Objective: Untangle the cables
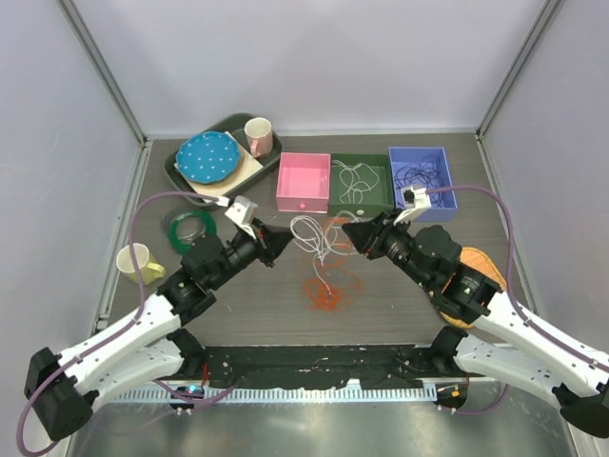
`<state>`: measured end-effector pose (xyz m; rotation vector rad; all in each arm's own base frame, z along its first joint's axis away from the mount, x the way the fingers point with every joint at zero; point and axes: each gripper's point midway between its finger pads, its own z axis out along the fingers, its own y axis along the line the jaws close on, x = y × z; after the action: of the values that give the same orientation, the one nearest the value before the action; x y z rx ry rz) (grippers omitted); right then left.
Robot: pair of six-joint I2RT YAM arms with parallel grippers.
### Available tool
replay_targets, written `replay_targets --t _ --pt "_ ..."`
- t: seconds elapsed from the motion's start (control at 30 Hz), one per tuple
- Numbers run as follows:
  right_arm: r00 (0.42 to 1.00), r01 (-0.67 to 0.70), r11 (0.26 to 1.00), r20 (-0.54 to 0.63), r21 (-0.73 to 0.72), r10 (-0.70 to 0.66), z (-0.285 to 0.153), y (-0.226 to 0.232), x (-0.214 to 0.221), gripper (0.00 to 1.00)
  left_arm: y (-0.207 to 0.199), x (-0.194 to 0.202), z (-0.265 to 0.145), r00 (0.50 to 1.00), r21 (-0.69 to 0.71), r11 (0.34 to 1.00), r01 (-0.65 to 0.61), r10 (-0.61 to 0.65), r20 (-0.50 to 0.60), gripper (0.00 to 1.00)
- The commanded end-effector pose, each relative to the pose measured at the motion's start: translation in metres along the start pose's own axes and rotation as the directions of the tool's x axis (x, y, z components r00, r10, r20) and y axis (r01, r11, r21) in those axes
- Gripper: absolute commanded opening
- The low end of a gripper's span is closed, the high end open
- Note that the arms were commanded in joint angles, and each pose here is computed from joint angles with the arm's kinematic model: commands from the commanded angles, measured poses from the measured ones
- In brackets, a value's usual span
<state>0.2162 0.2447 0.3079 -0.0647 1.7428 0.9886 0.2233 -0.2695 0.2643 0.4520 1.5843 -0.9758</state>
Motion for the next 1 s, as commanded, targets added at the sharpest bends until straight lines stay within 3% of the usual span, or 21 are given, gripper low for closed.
replay_targets --t 0.0,0.03,0.1,0.17,0.37,0.5,0.57,0.67,0.77,0.87,0.97 --pt "0.996 -0.006 0.953 0.090 0.303 -0.023 -0.016 -0.073 0.008 0.29 0.050 -0.034 -0.029 0.993 -0.344 0.936 0.075 -0.038 0.112 0.00" --pt "0.998 0.009 0.938 0.060 0.346 -0.032 -0.019 -0.093 0.028 0.35 0.058 -0.038 -0.035 0.992 -0.394 0.916 0.076 -0.030 0.122 0.00" --pt "0.997 0.010 0.936 0.069 0.352 -0.036 -0.026 -0.103 0.037 0.59 0.056 -0.053 -0.042 0.988 -0.404 0.911 0.082 -0.021 0.152 0.00" --pt "0.997 0.005 0.946 0.074 0.323 -0.031 -0.030 -0.110 0.050 0.73 0.052 -0.058 -0.043 0.989 -0.396 0.915 0.079 -0.022 0.147 0.00" --pt "0.993 0.116 0.993 0.027 -0.009 -0.116 -0.027 -0.064 0.071 0.77 0.025 -0.080 -0.036 0.990 -0.295 0.952 0.082 -0.045 0.132 0.00" --pt "0.977 0.181 0.961 -0.074 -0.210 -0.200 -0.017 -0.038 0.107 0.77 0.000 -0.095 -0.030 0.989 -0.187 0.978 0.096 -0.073 0.128 0.00" --pt "0.970 0.217 0.923 -0.039 -0.317 -0.242 -0.012 -0.018 0.116 0.77 -0.008 -0.101 -0.028 0.990 -0.163 0.981 0.104 -0.087 0.109 0.00" --pt "0.947 0.293 0.889 -0.023 -0.353 -0.321 0.002 -0.008 0.129 0.77 -0.015 -0.109 -0.028 0.990 -0.147 0.984 0.106 -0.091 0.105 0.00" --pt "0.943 0.316 0.912 -0.021 -0.260 -0.333 0.025 -0.020 0.131 0.76 -0.021 -0.122 -0.030 0.989 -0.130 0.986 0.102 -0.086 0.123 0.00" --pt "0.944 0.284 0.899 -0.067 -0.334 -0.323 0.028 -0.015 0.160 0.74 -0.025 -0.129 -0.033 0.988 -0.126 0.986 0.111 -0.095 0.125 0.00" --pt "0.945 0.300 0.887 -0.014 -0.351 -0.325 0.034 -0.014 0.169 0.77 -0.028 -0.134 -0.031 0.985 -0.116 0.985 0.127 -0.112 0.128 0.01"
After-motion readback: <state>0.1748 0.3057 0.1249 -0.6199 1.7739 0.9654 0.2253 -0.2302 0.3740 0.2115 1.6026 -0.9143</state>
